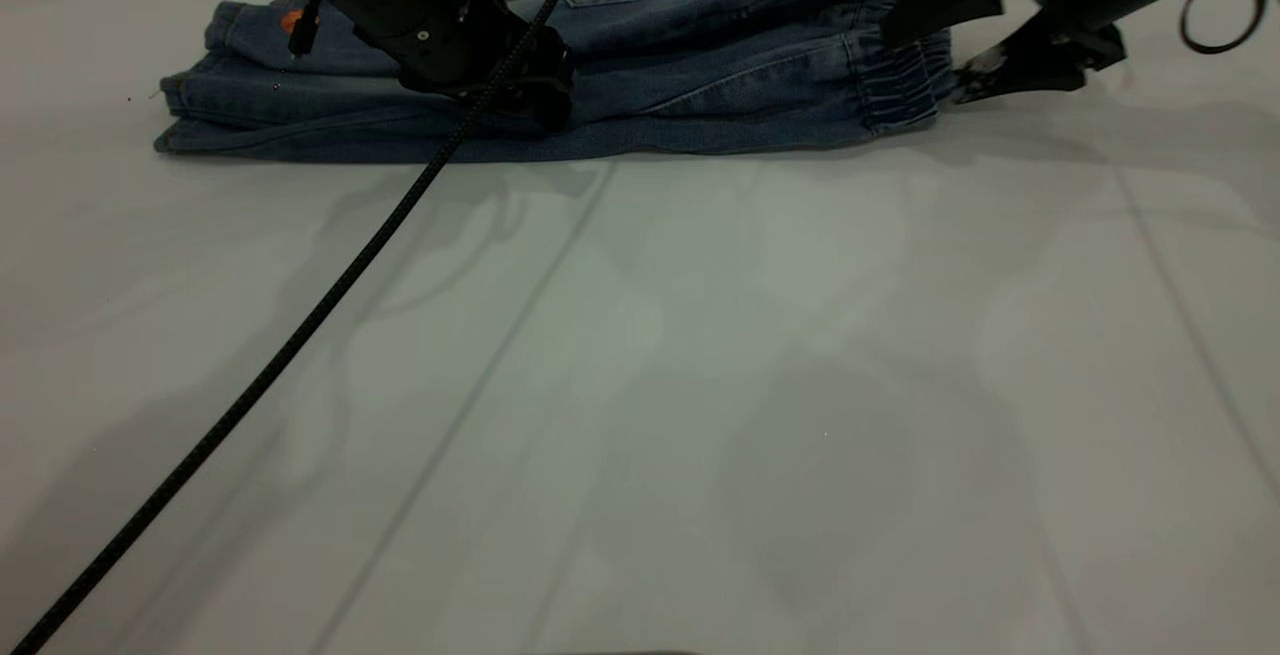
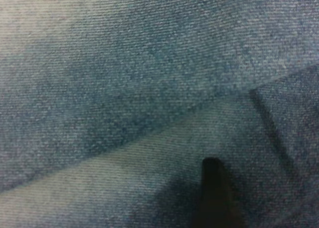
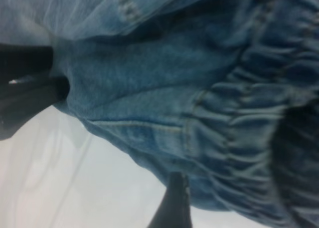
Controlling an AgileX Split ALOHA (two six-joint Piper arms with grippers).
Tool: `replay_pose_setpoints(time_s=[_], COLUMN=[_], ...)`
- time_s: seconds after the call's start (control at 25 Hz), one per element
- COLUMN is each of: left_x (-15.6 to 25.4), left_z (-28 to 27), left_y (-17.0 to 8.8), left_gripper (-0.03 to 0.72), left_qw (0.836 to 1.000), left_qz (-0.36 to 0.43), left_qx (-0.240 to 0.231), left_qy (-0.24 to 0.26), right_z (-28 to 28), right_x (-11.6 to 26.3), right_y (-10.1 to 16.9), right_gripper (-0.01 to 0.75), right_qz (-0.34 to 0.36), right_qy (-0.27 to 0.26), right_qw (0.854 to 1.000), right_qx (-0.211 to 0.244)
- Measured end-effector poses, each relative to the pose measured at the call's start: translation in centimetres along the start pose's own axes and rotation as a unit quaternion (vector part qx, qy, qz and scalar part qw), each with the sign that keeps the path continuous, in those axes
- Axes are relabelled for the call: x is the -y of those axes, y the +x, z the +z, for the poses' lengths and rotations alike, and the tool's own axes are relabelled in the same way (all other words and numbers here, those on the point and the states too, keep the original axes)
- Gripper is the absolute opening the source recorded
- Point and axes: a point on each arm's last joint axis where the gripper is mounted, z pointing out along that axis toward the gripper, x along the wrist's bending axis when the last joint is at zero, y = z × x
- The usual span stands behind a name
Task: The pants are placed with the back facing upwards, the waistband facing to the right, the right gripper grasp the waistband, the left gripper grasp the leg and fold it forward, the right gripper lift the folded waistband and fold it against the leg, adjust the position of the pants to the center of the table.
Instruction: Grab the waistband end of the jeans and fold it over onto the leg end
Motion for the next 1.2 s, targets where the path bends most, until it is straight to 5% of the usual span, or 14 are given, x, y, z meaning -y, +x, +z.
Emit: replay_pose_setpoints(time_s=[0.4,0.48,0.64,0.72,1.2], left_x=[-0.1,-0.1,0.0,0.0,-3.9], left_z=[0.2,0.2,0.2,0.1,-5.0], left_y=[-1.0,-1.0,-1.1,-1.2,-2.0], left_gripper=[0.455,0.455,0.455,0.455,0.455], left_qw=[1.0,1.0,1.0,1.0,0.998], left_qz=[0.008,0.008,0.009,0.01,0.024], left_qx=[0.004,0.004,0.007,0.012,0.053], left_qy=[-0.003,-0.003,0.001,0.006,-0.003], right_z=[3.1,3.3,3.3,3.0,-6.9], right_x=[0.5,0.4,0.3,0.2,-3.6], right_y=[2.5,2.5,2.4,2.0,1.3], right_gripper=[0.542,0.458,0.139,0.057,0.033], right_qz=[-0.036,-0.037,-0.039,-0.039,-0.046], right_qy=[0.0,-0.007,-0.012,-0.012,-0.076], right_qw=[0.999,0.998,0.998,0.998,0.993], right_qx=[0.03,0.041,0.052,0.054,0.081])
